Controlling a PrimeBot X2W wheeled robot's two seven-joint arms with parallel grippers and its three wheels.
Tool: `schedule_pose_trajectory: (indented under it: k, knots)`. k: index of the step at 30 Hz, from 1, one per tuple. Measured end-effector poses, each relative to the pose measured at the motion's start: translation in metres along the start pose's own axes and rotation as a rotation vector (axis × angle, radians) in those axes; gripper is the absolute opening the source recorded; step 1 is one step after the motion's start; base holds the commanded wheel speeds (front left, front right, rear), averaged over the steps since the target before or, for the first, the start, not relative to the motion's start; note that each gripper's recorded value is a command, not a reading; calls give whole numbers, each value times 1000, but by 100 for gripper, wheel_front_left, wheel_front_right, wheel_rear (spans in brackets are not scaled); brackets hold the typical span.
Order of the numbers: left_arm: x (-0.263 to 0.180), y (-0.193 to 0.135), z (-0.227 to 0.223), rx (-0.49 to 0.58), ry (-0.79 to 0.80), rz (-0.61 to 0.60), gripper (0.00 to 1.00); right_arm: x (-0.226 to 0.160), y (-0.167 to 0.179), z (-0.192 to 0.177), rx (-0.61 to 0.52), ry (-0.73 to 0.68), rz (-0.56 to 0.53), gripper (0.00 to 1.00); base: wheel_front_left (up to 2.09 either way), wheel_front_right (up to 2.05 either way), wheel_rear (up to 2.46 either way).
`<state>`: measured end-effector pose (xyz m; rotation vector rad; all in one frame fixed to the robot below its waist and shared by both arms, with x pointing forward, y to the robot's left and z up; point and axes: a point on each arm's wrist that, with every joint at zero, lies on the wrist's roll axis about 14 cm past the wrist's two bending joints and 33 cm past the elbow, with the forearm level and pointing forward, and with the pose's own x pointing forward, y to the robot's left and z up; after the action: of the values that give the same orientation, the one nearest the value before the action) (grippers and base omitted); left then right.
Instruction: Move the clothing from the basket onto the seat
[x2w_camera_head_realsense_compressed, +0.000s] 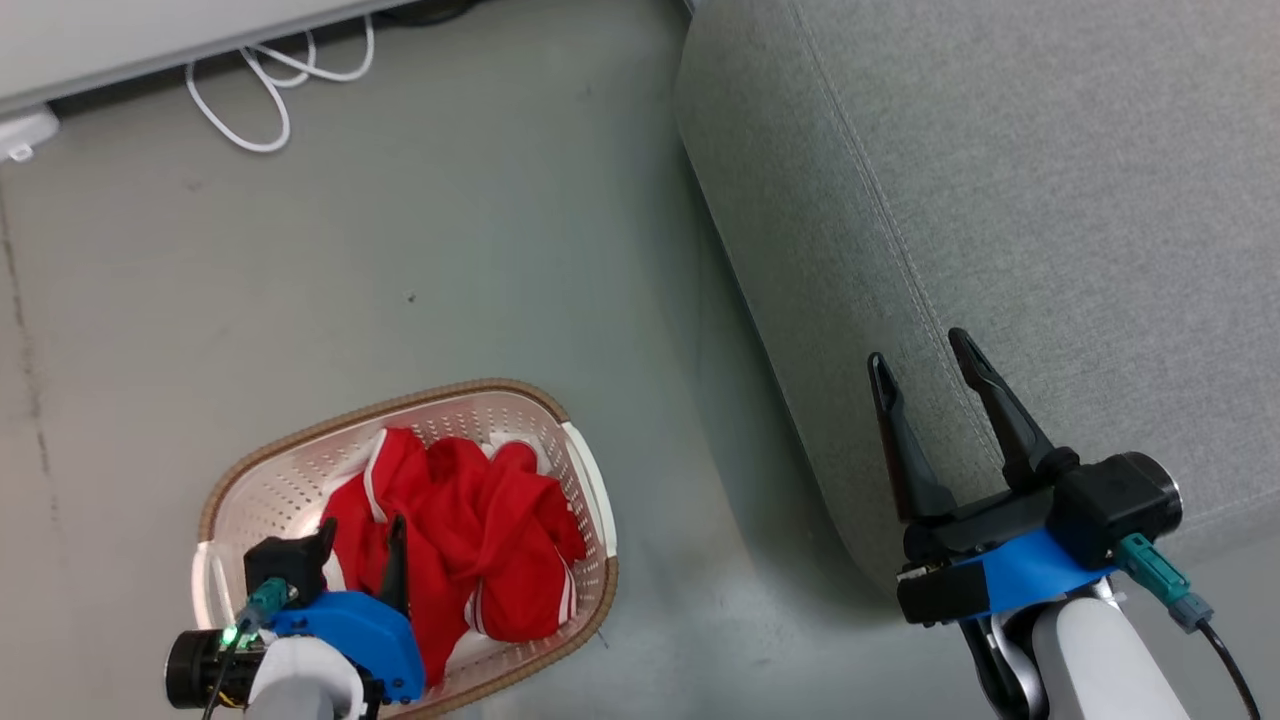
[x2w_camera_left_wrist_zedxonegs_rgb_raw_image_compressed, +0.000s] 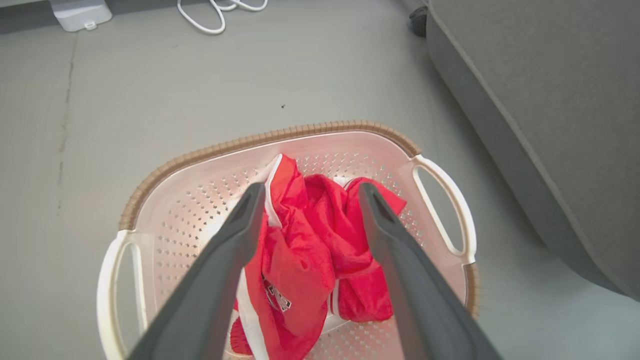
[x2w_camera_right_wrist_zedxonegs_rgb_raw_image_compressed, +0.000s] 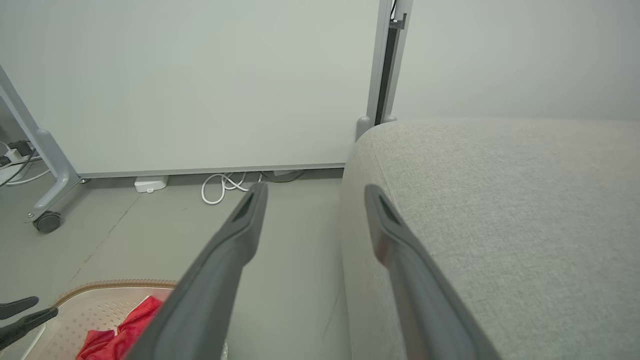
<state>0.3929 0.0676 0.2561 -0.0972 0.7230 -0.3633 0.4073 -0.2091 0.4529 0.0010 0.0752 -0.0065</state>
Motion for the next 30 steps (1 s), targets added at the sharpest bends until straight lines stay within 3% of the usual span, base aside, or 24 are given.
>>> schedule_pose_trajectory:
  k: [10, 30]
  knots:
    - [42, 6, -60, 12, 246, -41, 100, 20, -5, -33, -2, 80, -6, 100, 0, 0, 0]
    - [76, 30, -124, 80, 483, -8, 100, 37, -8, -80, 27, 183, -13, 100, 0, 0, 0]
